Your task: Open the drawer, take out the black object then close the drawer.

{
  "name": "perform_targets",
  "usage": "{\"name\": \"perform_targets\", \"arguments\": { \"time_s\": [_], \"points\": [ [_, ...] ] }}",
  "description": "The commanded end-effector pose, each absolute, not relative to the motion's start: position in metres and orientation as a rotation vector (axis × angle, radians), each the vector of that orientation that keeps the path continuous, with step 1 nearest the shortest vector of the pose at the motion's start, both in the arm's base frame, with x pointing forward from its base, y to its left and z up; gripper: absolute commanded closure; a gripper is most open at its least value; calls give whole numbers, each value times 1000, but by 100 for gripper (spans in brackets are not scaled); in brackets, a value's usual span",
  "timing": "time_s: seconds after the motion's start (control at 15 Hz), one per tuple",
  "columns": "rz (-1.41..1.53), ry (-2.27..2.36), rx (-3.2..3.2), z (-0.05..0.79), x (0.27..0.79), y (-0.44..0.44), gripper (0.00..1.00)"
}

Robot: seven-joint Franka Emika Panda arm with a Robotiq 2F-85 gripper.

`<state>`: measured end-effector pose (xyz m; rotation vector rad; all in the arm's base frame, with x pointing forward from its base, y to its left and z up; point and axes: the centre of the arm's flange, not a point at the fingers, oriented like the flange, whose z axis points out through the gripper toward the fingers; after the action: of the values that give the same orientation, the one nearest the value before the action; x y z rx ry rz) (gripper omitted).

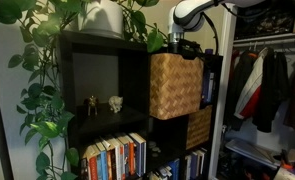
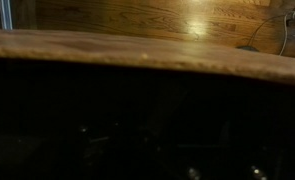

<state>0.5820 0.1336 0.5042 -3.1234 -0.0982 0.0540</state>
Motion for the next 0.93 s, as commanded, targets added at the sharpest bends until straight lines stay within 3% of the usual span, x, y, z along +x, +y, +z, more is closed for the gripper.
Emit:
{"name": "perform_targets", "arguments": {
  "time_s": [0.0,0.87],
  "points": [
    [38,-94,-3146,484,587,132,0],
    [-134,-27,-3225,465,601,121,0]
  ]
}}
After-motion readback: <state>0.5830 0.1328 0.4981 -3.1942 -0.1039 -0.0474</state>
